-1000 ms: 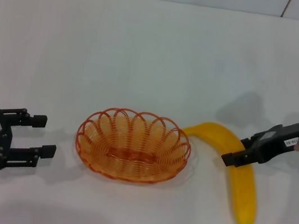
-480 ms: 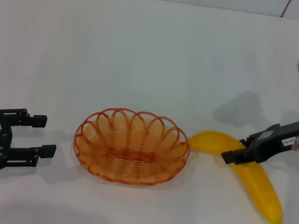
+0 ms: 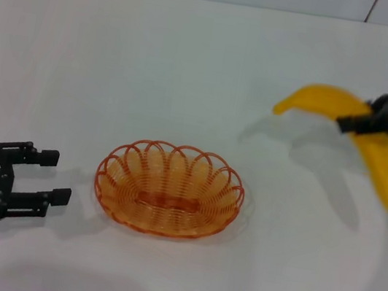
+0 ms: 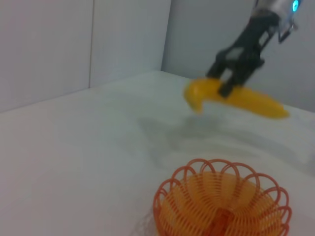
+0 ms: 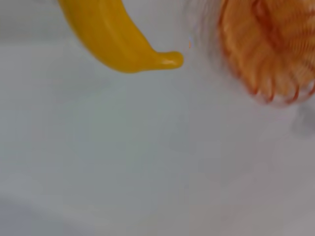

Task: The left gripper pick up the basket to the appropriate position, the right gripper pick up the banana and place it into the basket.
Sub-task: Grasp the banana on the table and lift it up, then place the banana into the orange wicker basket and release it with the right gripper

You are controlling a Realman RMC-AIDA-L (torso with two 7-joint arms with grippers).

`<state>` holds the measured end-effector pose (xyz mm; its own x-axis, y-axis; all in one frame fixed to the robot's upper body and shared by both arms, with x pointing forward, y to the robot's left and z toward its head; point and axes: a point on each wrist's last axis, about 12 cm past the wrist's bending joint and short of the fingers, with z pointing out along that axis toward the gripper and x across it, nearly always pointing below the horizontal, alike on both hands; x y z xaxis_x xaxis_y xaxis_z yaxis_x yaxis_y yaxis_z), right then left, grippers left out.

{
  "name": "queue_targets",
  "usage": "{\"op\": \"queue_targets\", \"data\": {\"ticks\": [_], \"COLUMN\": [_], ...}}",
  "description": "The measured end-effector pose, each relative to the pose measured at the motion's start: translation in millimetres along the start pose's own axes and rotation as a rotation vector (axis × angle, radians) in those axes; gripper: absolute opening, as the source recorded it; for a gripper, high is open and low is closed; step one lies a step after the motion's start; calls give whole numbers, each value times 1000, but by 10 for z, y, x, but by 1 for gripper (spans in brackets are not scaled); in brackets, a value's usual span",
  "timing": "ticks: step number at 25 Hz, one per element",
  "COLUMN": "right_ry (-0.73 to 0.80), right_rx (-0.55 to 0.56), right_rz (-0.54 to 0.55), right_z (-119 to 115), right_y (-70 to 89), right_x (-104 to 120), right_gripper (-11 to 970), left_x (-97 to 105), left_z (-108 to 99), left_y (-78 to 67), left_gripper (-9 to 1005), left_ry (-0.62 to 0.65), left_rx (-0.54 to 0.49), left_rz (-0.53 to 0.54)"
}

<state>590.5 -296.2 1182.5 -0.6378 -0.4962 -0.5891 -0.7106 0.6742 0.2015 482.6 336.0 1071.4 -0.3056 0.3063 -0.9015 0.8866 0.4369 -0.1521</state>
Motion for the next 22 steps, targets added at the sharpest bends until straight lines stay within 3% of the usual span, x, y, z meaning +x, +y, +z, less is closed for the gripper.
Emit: {"op": "queue_targets", "data": {"ticks": [4,9,13,16,22], "right_ry": [-87,-206,-212,-144,-49], "right_rx": [-42,-274,-437,-515,-497], "right_rz": [-43,-178,-269,-309,-306], "right_z": [-215,-157,142,606,1021], "right_y": [101,449,770,1023,1138], "right_x": [-103,-306,-480,-630,-671], "right_gripper": [527,528,530,531,533], "left_x": [-3,-3,-3,1,-21], "left_z": [2,3,2,1,28], "left_y": [3,2,2,1,20], "left_gripper": [729,729,729,729,729], "left_ry": [1,1,1,1,4], "left_rx": [1,1,1,0,2], "left_rz": [1,1,-3,-5,1]}}
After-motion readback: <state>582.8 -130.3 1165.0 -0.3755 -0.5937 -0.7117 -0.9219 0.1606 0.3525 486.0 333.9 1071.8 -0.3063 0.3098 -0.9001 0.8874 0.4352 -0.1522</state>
